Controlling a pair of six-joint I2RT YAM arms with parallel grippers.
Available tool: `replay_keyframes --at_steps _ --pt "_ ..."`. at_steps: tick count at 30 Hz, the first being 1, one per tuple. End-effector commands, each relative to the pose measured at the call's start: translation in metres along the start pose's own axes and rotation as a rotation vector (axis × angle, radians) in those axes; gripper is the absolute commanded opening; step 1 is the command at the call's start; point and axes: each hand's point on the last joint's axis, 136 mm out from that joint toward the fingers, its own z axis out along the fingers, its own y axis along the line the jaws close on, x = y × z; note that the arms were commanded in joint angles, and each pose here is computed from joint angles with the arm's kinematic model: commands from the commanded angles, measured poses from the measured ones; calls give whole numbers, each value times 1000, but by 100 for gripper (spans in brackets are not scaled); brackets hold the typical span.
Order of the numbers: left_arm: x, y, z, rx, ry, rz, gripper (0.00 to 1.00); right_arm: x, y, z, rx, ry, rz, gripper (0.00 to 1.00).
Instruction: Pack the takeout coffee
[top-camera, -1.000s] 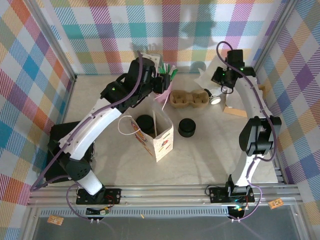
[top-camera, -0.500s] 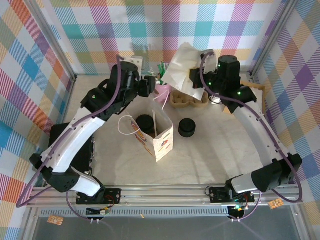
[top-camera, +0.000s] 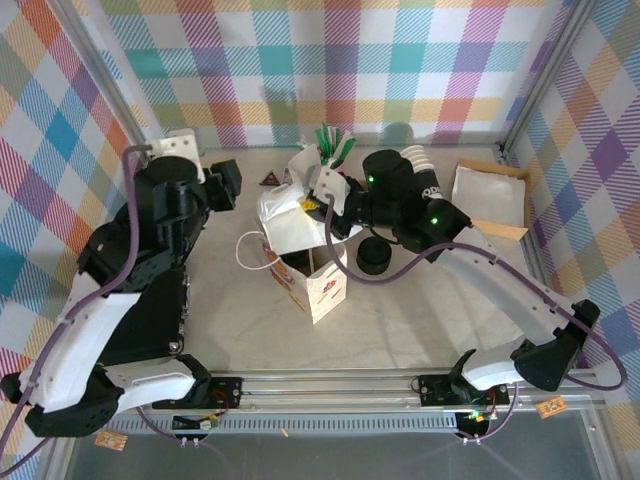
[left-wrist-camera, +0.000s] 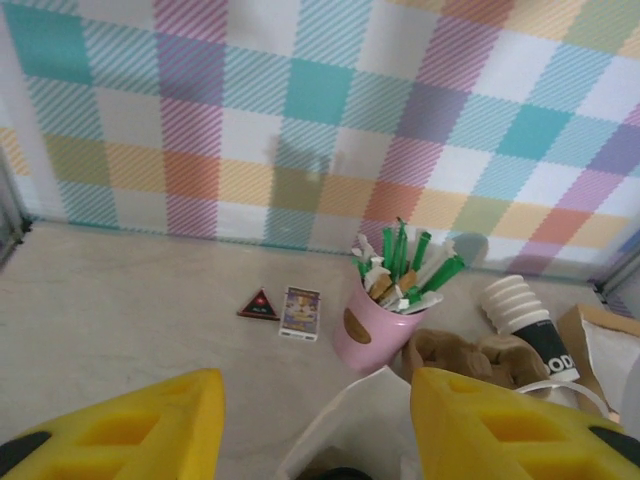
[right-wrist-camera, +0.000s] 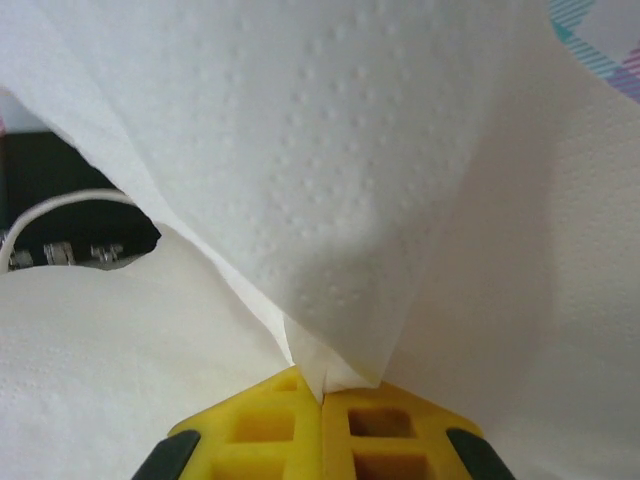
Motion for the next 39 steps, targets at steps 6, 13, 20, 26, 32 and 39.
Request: replay_keyframes --at_steps 6,13,20,26,32,39 --pt "6 28 -10 -99 -6 20 52 13 4 -6 18 183 -348 0" --pt "9 27 -9 -81 -17 -2 52 27 7 -1 1 293 -472 0" --pt "14 25 -8 -67 1 6 52 39 26 0 -67 355 -515 0" --pt "17 25 -9 -59 1 -3 52 44 51 6 -158 384 -484 4" --pt "19 23 -8 -49 10 -5 52 41 62 14 -219 386 -414 10" --pt "23 17 -4 -30 23 0 52 56 51 28 -189 479 -432 12"
